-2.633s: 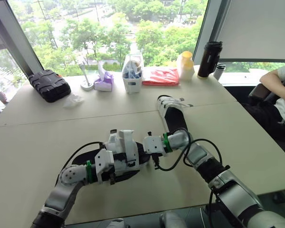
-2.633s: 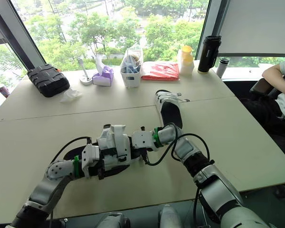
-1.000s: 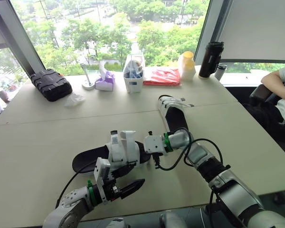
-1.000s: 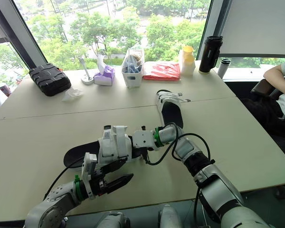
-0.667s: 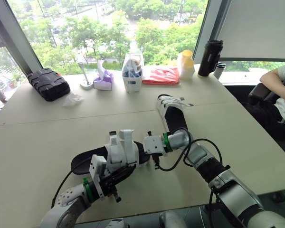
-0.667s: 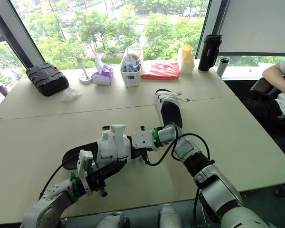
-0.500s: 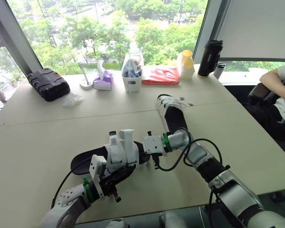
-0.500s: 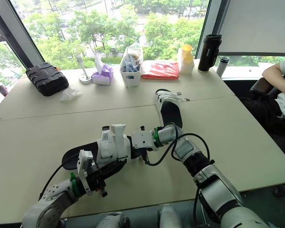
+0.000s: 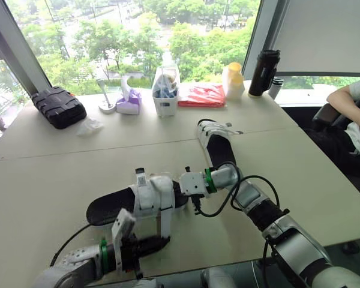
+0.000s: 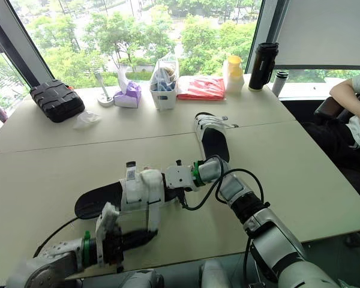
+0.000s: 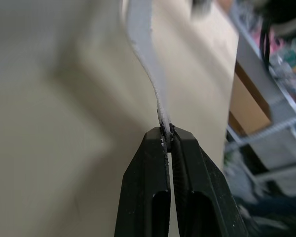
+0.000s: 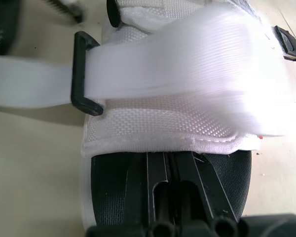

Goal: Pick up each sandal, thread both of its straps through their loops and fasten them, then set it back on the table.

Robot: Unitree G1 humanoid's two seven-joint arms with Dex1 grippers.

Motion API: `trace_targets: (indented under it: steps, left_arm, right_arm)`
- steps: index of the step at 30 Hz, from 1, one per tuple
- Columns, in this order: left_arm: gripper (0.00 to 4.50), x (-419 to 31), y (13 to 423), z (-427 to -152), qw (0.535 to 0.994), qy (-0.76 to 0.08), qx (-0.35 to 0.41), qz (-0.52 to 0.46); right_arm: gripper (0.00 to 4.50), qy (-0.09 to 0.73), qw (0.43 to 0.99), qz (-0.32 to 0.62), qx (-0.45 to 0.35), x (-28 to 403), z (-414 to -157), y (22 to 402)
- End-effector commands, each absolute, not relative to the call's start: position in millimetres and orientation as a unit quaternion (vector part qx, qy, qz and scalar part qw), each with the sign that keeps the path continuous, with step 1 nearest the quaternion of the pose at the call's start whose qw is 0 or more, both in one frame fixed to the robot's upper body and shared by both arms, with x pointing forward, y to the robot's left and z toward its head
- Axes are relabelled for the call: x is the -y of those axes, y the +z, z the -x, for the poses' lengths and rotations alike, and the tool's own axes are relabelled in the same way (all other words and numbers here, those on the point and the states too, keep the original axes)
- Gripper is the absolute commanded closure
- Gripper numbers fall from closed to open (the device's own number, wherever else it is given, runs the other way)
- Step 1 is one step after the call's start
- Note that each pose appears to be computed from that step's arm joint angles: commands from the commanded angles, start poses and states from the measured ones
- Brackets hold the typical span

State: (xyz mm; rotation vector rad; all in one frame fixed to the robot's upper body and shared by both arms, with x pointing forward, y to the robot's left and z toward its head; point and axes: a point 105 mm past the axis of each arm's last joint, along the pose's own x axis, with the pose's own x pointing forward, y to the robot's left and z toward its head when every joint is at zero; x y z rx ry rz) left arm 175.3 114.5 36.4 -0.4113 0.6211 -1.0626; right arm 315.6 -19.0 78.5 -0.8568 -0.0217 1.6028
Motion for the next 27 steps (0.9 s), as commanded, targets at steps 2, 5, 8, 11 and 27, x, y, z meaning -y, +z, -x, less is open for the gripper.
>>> trace_targets:
  steps: [2,5,8,11,27]
  left_arm:
    - [4.49,-115,25,-156,0.77,-0.508,-0.34,0.185]
    - [4.49,-113,32,-149,0.756,-0.526,-0.336,0.196]
    - [4.49,-112,43,-140,0.74,-0.554,-0.325,0.2]
    - [4.49,-113,50,-133,0.725,-0.573,-0.326,0.2]
    - [4.49,-123,112,-156,0.758,-0.594,-0.18,0.2]
  right_arm:
    - [4.5,0.707,0.59,0.379,-0.091,35,-304,30]
    - [4.5,0.707,0.59,0.379,-0.091,34,-304,30]
    - [4.5,0.708,0.589,0.379,-0.091,34,-304,30]
    - [4.5,0.708,0.589,0.379,-0.091,34,-304,29]
    - [4.5,0.709,0.586,0.383,-0.088,33,-306,31]
